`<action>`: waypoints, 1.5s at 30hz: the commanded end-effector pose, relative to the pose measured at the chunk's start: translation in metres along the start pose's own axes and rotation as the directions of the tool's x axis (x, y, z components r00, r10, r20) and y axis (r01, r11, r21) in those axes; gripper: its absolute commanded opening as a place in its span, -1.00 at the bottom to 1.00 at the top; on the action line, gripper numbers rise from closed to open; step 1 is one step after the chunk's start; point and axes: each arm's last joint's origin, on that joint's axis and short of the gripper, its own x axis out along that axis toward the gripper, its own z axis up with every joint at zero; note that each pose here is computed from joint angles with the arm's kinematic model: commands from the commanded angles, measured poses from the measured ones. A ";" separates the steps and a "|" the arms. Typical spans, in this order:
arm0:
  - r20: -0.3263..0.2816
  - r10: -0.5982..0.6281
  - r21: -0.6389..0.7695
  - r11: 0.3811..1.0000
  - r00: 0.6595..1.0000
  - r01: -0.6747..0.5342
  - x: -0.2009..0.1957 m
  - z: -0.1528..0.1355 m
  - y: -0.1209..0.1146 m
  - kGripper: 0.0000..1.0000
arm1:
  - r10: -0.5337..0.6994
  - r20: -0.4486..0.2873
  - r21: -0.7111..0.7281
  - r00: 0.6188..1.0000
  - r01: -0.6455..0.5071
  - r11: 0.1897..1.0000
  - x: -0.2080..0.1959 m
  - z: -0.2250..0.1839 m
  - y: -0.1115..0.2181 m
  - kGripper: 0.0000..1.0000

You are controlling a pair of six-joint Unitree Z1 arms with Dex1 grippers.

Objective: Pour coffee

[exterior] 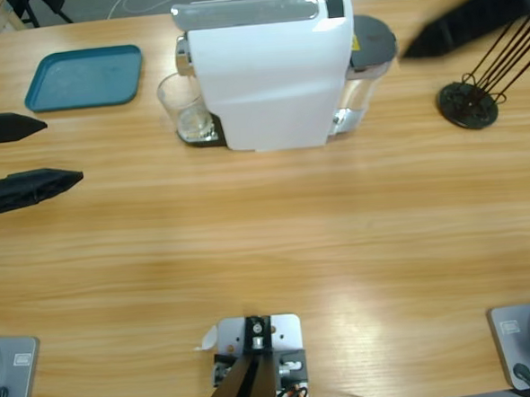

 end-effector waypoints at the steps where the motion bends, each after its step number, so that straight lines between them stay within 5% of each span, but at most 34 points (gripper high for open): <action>1: 0.061 -0.007 -0.001 1.000 0.998 0.007 -0.022 -0.011 -0.010 1.00 | -0.017 0.242 -0.062 0.970 0.033 0.998 -0.029 -0.128 -0.012 1.00; 3: 0.064 -0.006 -0.019 1.000 0.998 0.008 -0.024 -0.013 -0.010 1.00 | -0.019 0.338 -0.084 0.941 0.050 0.995 -0.029 -0.151 -0.016 1.00; 9: 0.088 0.086 -0.078 0.994 0.992 -0.079 -0.037 -0.028 -0.010 1.00 | -0.091 0.453 -0.155 0.887 0.179 0.972 -0.023 -0.163 -0.023 1.00; 14: 0.055 0.064 -0.075 0.995 0.996 -0.060 -0.029 -0.035 -0.010 1.00 | -0.023 0.439 -0.232 0.898 0.138 0.963 -0.022 -0.168 -0.019 1.00; 18: 0.131 0.078 -0.079 0.995 0.988 -0.068 -0.039 -0.047 -0.013 1.00 | -0.013 0.439 -0.195 0.898 0.110 0.975 -0.017 -0.172 -0.019 1.00; 27: 0.068 0.127 -0.125 0.985 0.990 -0.117 -0.025 -0.041 -0.001 1.00 | -0.055 0.413 -0.194 0.909 0.146 0.970 -0.009 -0.168 -0.022 1.00; 32: 0.030 0.001 -0.128 0.992 1.000 0.002 -0.006 -0.036 0.000 1.00 | -0.054 0.414 -0.186 0.908 0.142 0.972 -0.009 -0.168 -0.022 1.00; 45: 0.028 0.080 -0.136 0.988 0.996 -0.075 -0.008 -0.038 0.005 1.00 | -0.052 0.420 -0.185 0.906 0.141 0.973 -0.009 -0.171 -0.022 1.00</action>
